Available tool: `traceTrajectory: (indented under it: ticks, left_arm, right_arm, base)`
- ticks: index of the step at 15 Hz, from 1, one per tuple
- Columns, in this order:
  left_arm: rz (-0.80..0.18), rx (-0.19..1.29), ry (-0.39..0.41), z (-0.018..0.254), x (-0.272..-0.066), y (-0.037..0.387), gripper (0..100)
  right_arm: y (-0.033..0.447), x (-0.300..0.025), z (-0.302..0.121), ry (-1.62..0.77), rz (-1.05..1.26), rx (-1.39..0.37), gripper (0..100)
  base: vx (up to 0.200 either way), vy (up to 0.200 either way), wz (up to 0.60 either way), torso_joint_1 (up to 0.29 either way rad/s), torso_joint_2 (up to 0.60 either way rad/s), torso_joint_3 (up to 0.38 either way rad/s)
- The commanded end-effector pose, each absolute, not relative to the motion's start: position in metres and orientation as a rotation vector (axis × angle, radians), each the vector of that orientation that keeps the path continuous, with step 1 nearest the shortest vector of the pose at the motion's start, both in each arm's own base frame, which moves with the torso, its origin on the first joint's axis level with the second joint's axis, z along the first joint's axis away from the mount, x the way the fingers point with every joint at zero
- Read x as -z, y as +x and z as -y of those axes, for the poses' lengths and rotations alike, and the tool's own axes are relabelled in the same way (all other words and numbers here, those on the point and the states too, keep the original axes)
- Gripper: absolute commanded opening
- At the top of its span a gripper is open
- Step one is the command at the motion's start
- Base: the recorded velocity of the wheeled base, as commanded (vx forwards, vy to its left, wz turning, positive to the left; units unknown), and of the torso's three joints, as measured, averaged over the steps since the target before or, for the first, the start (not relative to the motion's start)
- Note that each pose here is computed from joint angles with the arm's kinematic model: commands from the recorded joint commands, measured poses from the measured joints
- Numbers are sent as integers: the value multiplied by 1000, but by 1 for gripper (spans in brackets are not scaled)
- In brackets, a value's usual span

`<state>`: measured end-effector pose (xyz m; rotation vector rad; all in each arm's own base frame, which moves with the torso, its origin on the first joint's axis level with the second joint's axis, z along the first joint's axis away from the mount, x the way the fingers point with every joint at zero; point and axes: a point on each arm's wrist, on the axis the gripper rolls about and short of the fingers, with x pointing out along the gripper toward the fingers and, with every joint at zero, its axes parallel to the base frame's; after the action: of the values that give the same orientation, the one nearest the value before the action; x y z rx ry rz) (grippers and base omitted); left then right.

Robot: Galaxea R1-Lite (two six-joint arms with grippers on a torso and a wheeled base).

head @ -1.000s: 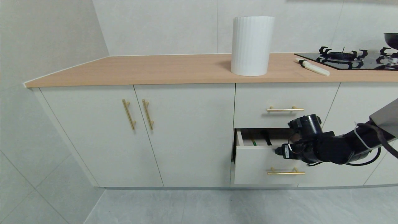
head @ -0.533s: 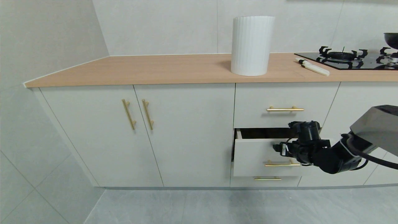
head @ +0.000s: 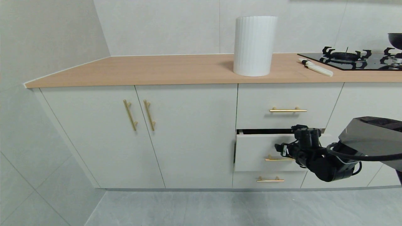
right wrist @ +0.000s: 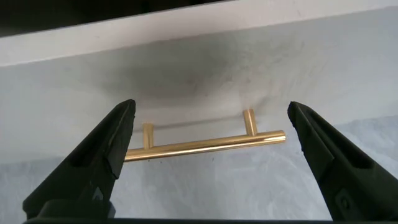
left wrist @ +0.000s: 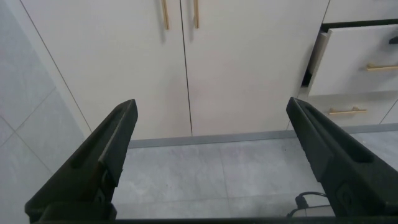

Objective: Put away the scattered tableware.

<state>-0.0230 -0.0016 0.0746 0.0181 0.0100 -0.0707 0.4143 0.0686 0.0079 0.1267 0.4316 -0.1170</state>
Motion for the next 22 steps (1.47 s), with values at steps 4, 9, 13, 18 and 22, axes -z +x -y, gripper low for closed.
traceTrajectory:
  ticks: [4, 9, 13, 18, 22]
  left_arm:
    - [-12, 71, 18, 2, -74, -23, 100]
    - [-10, 71, 18, 2, -75, -23, 100]
    - [-10, 71, 18, 2, -75, -23, 100]
    - [-10, 71, 18, 2, -75, -23, 100]
    - [-10, 71, 18, 2, -75, -23, 100]
  right_arm:
    - [423, 1, -62, 143, -369, 133, 100]
    - [435, 5, -63, 147, -318, 174, 100]
    - [444, 5, -60, 168, -279, 195, 100]
    - [461, 5, -59, 196, -216, 258, 100]
    - [462, 3, -57, 208, -208, 266, 100]
  base:
    - [0, 0, 0, 0, 0, 0]
    - [0, 0, 0, 0, 0, 0]
    - [0, 0, 0, 0, 0, 0]
    - [0, 0, 0, 0, 0, 0]
    - [0, 0, 0, 0, 0, 0]
